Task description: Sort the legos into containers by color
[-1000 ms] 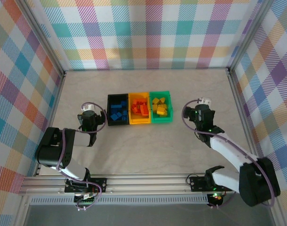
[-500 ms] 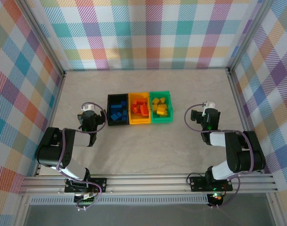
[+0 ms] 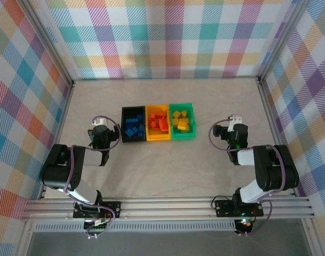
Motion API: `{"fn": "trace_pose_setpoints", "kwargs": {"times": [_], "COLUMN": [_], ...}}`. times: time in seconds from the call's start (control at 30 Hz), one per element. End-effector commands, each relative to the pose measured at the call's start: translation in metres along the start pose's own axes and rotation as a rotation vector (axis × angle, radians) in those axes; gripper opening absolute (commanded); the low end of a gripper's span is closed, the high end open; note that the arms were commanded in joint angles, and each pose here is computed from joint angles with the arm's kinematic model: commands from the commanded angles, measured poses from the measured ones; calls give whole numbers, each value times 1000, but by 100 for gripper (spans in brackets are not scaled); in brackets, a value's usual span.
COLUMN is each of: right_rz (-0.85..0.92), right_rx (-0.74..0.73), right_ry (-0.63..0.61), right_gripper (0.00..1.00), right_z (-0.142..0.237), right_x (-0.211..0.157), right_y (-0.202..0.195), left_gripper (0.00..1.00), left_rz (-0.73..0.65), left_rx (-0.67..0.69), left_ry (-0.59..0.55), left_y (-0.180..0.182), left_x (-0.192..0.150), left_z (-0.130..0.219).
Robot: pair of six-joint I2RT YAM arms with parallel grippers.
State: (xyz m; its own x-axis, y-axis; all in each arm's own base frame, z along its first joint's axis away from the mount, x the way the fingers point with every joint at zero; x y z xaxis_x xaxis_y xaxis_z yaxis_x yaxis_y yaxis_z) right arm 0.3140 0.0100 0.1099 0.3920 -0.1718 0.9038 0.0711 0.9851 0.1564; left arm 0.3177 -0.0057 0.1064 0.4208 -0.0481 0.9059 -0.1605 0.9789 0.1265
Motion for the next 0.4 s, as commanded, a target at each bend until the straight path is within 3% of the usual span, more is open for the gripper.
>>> {"fn": "trace_pose_setpoints", "kwargs": {"times": [0.0, 0.37], "right_rz": [-10, -11], "right_rx": [28, 27], "right_ry": [-54, -55], "right_gripper": [100, 100], "right_z": [-2, -2], "right_x": [12, 13], "right_y": [3, 2], "left_gripper": [100, 100], "left_rz": [21, 19], "left_rx": [5, 2], "left_ry": [-38, -39], "left_y": [2, 2], "left_x": [6, 6], "left_z": [1, 2]}}
Point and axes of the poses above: each hand's point on the last joint's axis, 136 mm out from that joint toward the fingers, its own z axis back along the fingers, its own y axis along the line the jaws close on, x = y × z, the point moved 8 cm from there along z, back along the fingers, and after that the axes turned 8 degrees about -z, right-handed, at the moved point
